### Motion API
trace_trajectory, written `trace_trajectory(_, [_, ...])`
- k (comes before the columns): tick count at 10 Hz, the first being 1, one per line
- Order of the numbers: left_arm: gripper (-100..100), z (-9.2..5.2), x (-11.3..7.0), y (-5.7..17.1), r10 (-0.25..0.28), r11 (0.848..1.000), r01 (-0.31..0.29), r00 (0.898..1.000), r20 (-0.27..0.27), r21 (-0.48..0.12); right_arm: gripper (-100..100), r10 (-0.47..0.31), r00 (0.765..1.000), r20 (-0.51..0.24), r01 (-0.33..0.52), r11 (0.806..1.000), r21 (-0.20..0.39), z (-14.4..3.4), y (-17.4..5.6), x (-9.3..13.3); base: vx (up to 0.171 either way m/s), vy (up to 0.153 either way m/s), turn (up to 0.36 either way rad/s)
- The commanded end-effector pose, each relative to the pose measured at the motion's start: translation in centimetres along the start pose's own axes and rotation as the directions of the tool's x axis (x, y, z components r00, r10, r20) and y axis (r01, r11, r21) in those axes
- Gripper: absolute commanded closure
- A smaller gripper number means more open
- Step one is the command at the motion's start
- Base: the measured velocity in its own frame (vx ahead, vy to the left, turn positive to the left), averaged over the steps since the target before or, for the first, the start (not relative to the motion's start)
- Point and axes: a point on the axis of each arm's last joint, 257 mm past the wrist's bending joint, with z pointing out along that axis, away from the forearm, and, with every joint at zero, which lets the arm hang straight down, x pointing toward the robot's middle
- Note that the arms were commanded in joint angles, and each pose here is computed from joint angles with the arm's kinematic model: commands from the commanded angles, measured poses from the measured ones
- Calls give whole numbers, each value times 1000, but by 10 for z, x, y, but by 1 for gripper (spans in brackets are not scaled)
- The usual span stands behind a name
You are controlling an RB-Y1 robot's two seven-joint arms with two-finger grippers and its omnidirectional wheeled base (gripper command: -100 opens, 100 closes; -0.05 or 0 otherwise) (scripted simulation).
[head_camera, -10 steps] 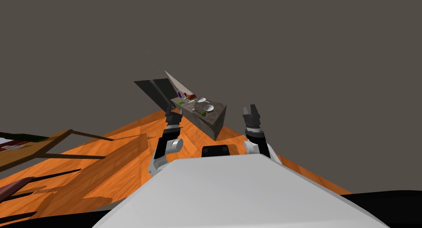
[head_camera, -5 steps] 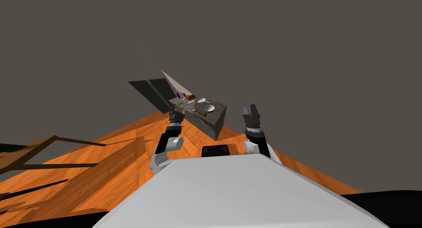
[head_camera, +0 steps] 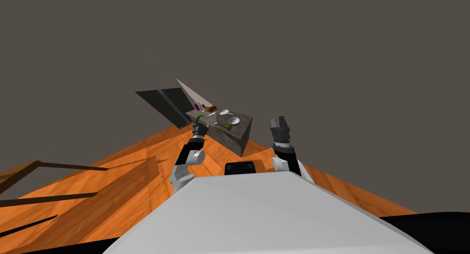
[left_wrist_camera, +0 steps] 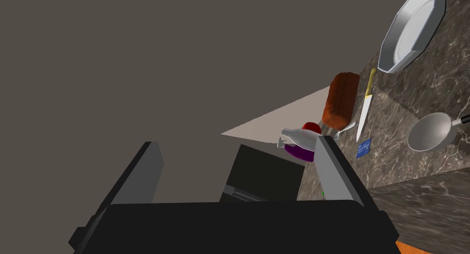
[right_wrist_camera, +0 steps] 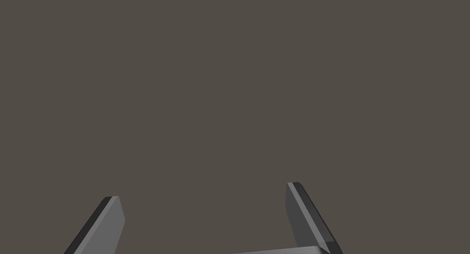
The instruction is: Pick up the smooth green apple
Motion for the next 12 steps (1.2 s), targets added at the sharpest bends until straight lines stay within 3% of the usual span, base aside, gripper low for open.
trace_trajectory(1, [-100, 0, -1, 7, -6, 1000, 6, 1000, 5, -28, 0, 0, 1000, 0, 0, 1000, 0, 0, 0, 0, 4, 36, -4])
trace_trajectory(2, [-100, 6, 3, 13, -48, 997, 48, 999, -1, -54, 0, 0, 1000, 0, 0, 1000, 0, 0, 0, 0, 5, 69, -128])
trace_trajectory(4, [-100, 6, 1, 23, -47, 995, 48, 999, 10, -92, 0, 0, 1000, 0, 0, 1000, 0, 0, 0, 0, 5, 60, -45])
trace_trajectory(5, [-100, 11, 5, 29, -89, 989, 89, 996, 7, -119, 0, 0, 1000, 0, 0, 1000, 0, 0, 0, 0, 11, 64, -152])
trace_trajectory(7, [-100, 10, 3, 39, -87, 984, 89, 996, 19, -157, 0, 0, 1000, 0, 0, 1000, 0, 0, 0, 0, 11, 64, -38])
trace_trajectory(8, [-100, 15, 8, 45, -129, 975, 130, 992, 18, -181, 0, 0, 1000, 0, 0, 1000, 0, 0, 0, 0, 26, 71, -126])
trace_trajectory(10, [-100, 13, 6, 56, -126, 966, 130, 992, 32, -222, 0, 0, 1000, 0, 0, 1000, 0, 0, 0, 0, 14, 68, -45])
trace_trajectory(11, [-100, 18, 12, 61, -166, 954, 169, 986, 33, -246, 0, 0, 1000, 0, 0, 1000, 0, 0, 0, 0, -7, 59, -166])
trace_trajectory(12, [-100, 17, 11, 67, -164, 949, 169, 986, 41, -265, 0, 0, 1000, 0, 0, 1000, 0, 0, 0, 0, -4, 74, -87])
